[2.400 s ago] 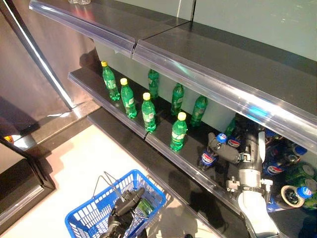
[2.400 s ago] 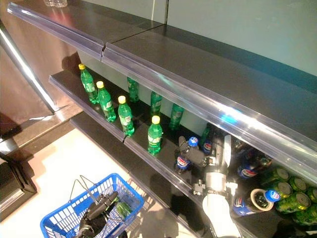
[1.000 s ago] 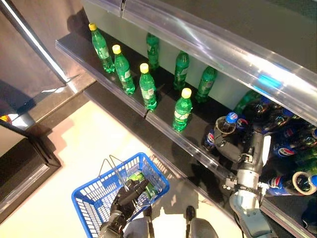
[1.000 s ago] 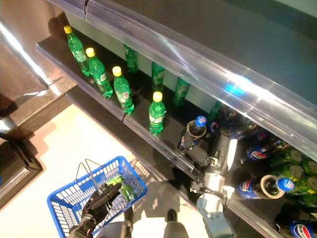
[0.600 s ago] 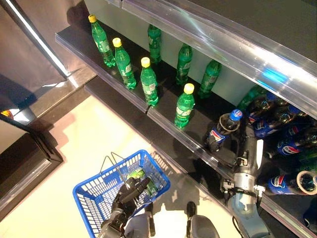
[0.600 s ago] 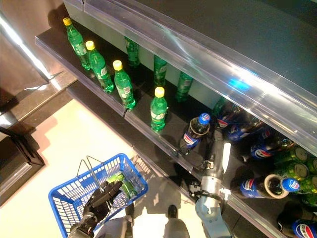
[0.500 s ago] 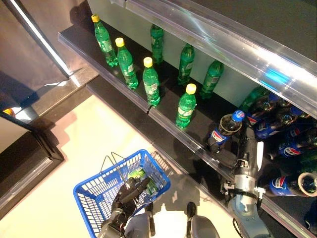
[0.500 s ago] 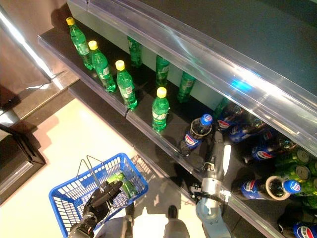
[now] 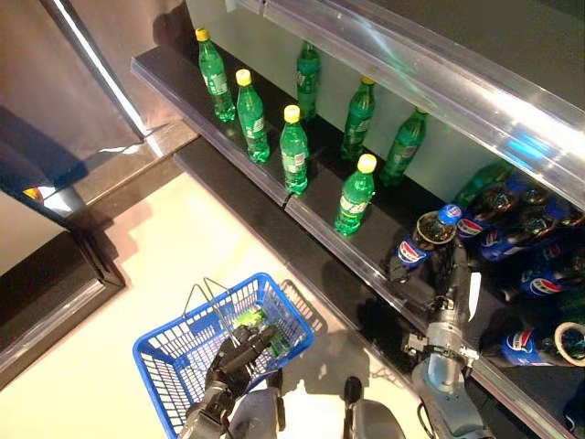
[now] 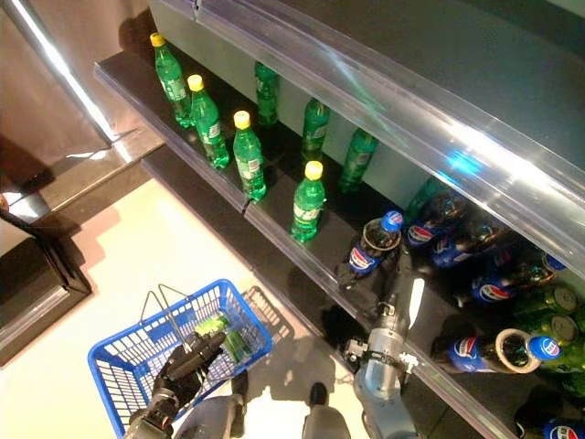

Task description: Pick up the drink and place into the basket.

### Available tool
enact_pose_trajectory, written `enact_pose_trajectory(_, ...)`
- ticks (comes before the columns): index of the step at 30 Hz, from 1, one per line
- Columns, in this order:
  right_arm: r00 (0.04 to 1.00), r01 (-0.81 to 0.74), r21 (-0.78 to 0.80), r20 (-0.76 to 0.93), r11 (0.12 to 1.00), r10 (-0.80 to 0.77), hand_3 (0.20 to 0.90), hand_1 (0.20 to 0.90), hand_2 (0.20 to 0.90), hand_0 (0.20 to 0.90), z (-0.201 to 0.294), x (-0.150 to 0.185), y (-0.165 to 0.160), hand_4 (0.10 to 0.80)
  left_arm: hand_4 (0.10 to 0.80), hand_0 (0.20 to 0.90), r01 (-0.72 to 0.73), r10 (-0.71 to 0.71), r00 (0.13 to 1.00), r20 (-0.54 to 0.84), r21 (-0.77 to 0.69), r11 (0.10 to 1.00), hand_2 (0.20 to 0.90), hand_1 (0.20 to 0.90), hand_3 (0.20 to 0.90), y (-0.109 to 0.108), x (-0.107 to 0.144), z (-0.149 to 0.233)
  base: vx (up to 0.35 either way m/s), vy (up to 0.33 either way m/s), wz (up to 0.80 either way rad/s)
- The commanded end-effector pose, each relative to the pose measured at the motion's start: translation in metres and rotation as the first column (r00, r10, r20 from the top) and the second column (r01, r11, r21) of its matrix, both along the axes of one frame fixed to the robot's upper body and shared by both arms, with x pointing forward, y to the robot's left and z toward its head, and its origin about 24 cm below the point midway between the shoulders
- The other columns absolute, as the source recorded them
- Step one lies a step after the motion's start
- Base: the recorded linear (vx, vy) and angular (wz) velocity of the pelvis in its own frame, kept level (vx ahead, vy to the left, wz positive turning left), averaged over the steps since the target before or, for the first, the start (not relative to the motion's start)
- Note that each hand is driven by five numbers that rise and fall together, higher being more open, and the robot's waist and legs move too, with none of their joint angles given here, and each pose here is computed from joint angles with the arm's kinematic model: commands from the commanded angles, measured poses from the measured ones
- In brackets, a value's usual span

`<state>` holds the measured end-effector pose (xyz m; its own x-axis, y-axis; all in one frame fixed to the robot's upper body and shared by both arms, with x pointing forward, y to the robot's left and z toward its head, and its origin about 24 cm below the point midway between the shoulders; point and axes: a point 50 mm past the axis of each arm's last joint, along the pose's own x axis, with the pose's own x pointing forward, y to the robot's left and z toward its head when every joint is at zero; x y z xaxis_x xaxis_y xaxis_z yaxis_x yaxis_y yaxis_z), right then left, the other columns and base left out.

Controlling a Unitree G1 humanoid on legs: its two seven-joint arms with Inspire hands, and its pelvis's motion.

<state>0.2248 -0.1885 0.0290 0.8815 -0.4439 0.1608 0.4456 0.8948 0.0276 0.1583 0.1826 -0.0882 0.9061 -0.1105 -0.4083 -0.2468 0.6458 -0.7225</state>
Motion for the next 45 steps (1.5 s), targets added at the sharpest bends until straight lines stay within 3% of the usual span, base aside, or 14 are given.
enact_pose_trajectory(1, 0.965, 0.03, 0.016, 0.261, 0.999, -0.033, 0.9, 0.9, 0.9, 0.9, 0.044, 0.01, -0.003, 0.8, 0.1, 0.3, 0.119, -0.113, 0.918, 0.381, 0.008, 0.993, 0.3, 0.3, 0.2, -0.006, 0.029, 0.058, 0.032, -0.033, 0.05)
enact_pose_trajectory(31, 0.888, 0.186, 0.118, 0.406, 0.975, -0.218, 0.9, 0.9, 0.9, 0.9, 0.07, 0.028, -0.013, 0.8, 0.1, 0.3, 0.178, -0.189, 0.871, 0.454, 0.066, 0.982, 0.3, 0.3, 0.2, -0.003, 0.053, 0.084, -0.022, -0.042, 0.02)
enact_pose_trajectory(45, 0.855, 0.309, 0.212, 0.366, 0.927, -0.368, 0.9, 0.9, 0.9, 0.9, 0.064, 0.021, -0.032, 0.8, 0.1, 0.3, 0.268, -0.278, 0.878, 0.39, 0.081, 0.96, 0.3, 0.3, 0.2, -0.005, 0.036, 0.076, 0.113, -0.024, 0.04)
